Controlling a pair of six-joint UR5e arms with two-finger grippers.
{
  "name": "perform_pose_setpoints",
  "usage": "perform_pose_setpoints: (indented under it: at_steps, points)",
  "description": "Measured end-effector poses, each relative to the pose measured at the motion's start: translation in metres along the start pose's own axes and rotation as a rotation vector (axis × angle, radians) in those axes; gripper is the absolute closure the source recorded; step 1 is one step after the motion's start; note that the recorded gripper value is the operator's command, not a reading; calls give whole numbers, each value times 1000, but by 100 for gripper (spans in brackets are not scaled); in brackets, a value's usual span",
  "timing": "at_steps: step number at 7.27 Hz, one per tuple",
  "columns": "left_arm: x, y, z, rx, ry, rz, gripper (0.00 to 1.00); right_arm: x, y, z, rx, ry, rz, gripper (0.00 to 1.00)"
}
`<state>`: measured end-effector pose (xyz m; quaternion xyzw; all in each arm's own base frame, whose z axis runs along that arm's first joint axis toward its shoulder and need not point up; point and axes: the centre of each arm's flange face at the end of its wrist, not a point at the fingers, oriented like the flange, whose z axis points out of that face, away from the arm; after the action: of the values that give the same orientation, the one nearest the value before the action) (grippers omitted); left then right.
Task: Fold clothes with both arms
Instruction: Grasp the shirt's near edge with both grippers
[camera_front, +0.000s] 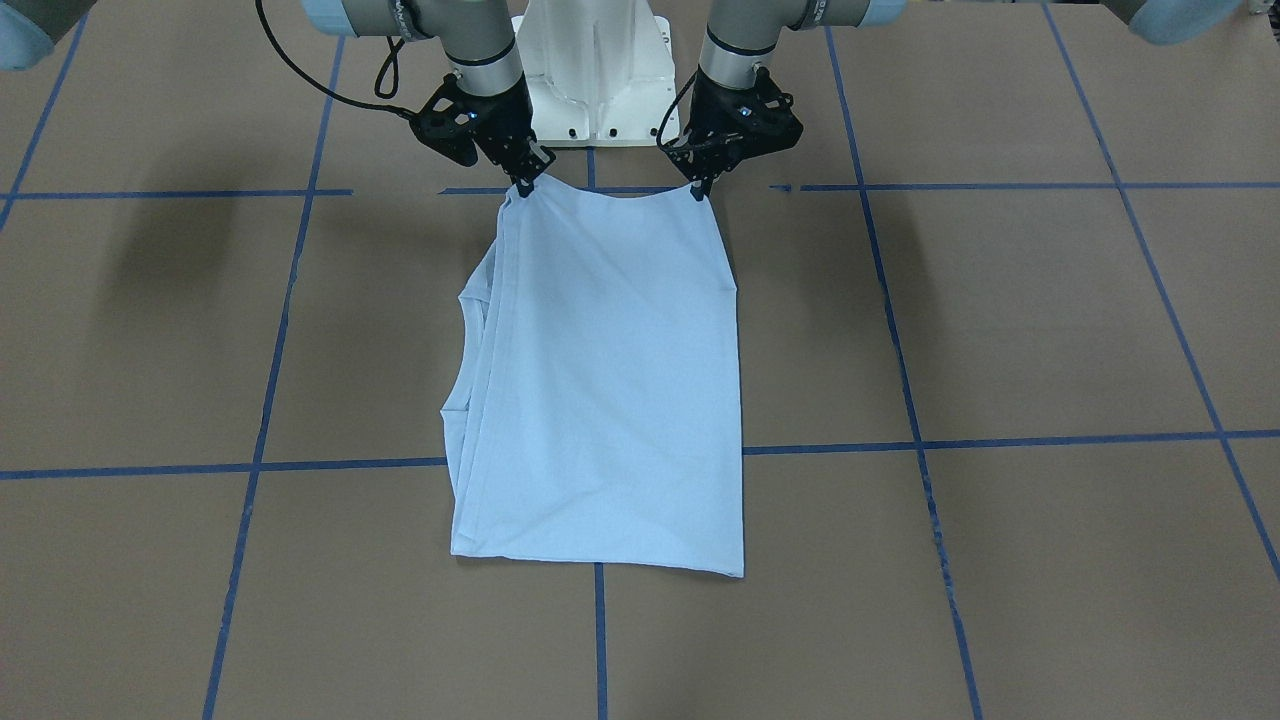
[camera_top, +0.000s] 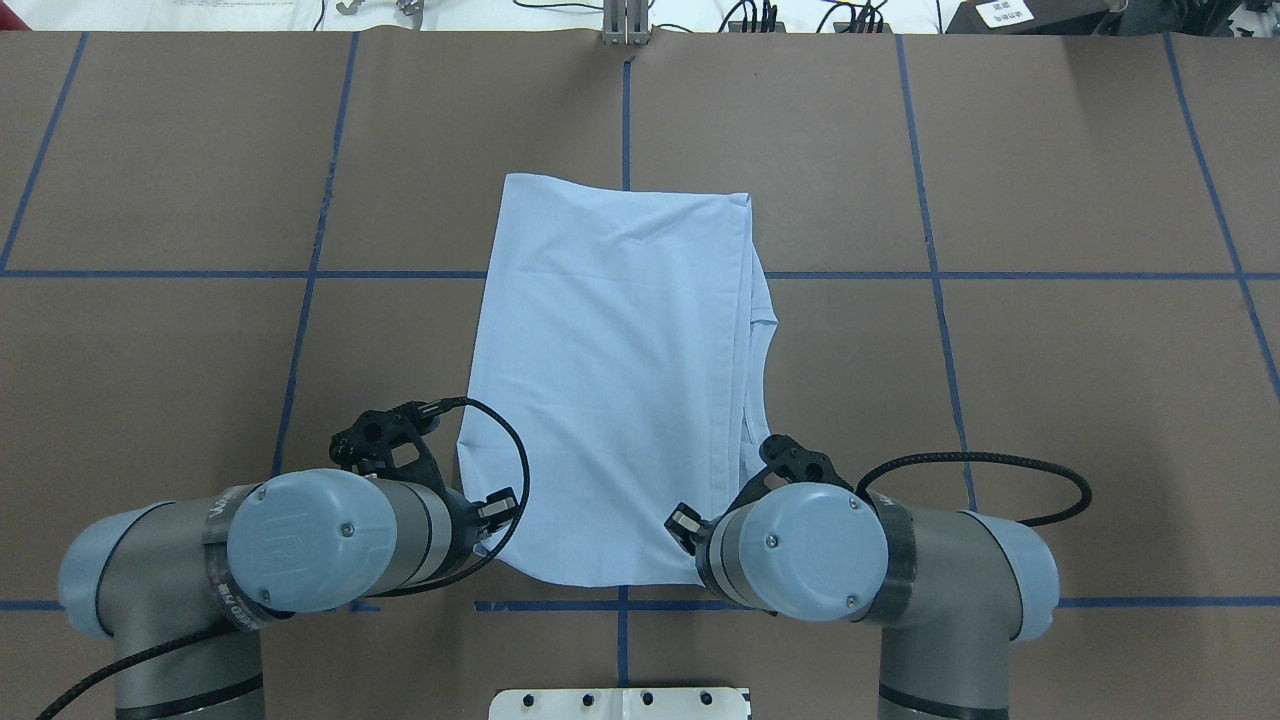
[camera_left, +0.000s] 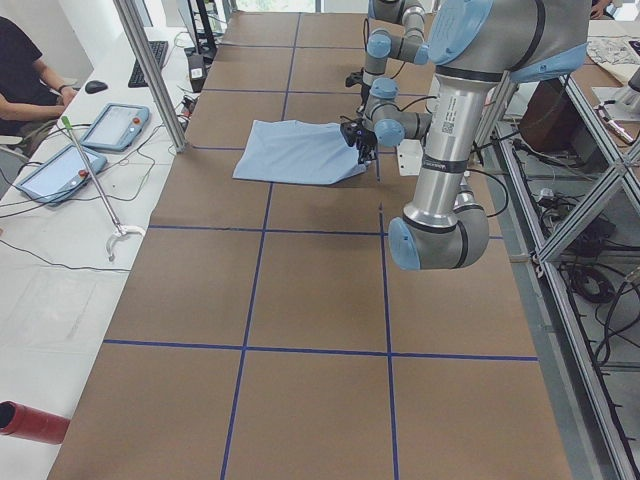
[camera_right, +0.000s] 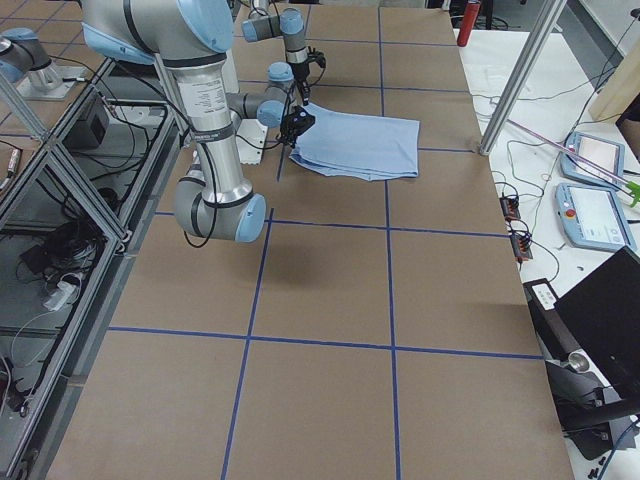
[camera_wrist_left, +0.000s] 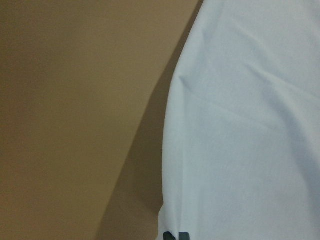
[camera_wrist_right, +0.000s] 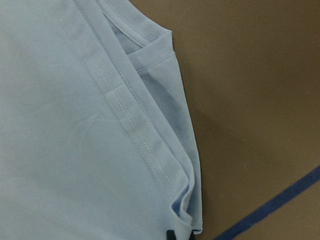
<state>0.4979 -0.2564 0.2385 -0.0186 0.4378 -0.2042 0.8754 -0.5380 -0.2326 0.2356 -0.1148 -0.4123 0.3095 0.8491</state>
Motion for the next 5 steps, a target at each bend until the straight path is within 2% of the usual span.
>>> perform_pose_setpoints:
  at_steps: [2,5]
  points:
    - [-5,18,-9,-21,-20,22,100,17,10,-7,-20,5,-21,100]
    - [-11,28,-4,-31,-42,36,100,24,-11,4,20,27,-7,100]
